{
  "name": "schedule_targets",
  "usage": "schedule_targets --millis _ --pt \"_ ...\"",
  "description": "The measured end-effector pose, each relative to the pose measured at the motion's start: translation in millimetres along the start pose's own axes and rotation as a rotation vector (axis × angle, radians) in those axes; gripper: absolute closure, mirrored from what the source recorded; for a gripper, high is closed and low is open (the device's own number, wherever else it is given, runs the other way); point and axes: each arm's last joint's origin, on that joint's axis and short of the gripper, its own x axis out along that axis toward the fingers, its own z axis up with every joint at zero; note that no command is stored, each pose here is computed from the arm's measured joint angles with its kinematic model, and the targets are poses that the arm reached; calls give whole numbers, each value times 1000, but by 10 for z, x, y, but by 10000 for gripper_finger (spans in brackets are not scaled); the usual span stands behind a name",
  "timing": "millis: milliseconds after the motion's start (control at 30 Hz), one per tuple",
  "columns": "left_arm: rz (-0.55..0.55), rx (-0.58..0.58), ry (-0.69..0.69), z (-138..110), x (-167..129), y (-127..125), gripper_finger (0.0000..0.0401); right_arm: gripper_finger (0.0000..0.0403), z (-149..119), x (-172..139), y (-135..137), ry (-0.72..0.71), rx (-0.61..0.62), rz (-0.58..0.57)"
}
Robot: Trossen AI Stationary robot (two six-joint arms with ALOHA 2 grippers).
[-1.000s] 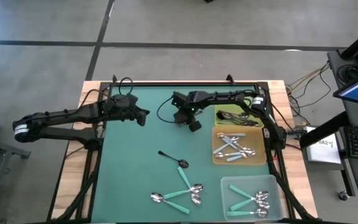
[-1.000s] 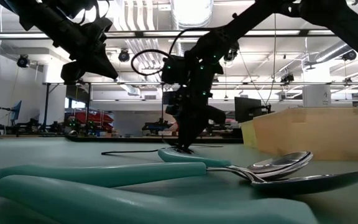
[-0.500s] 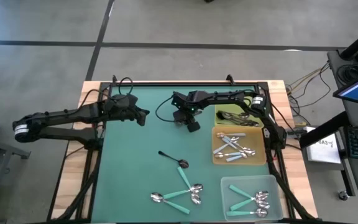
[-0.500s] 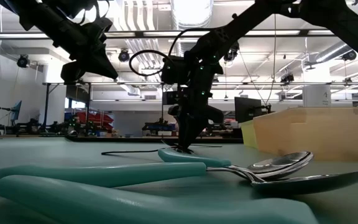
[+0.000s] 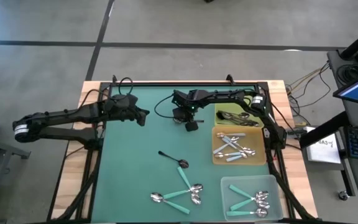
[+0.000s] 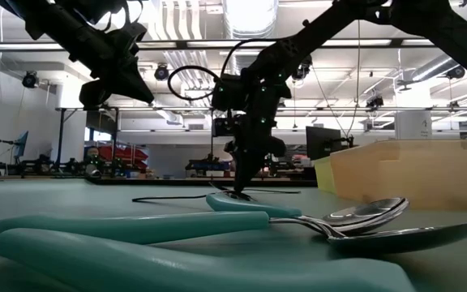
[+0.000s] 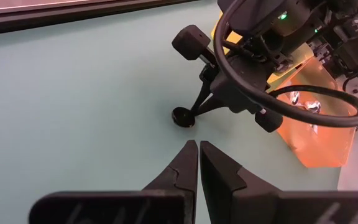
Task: Sort silverware by color (type)
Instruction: Put the black spoon into the yellow bin
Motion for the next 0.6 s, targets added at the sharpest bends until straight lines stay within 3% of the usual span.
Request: schedule_targets --millis 367,600 --pt "0 0 1 -1 0 0 401 396 -20 -422 -72 -85 91 -3" --pt "3 9 6 -6 1 2 401 394 -89 -333 -62 -45 161 38"
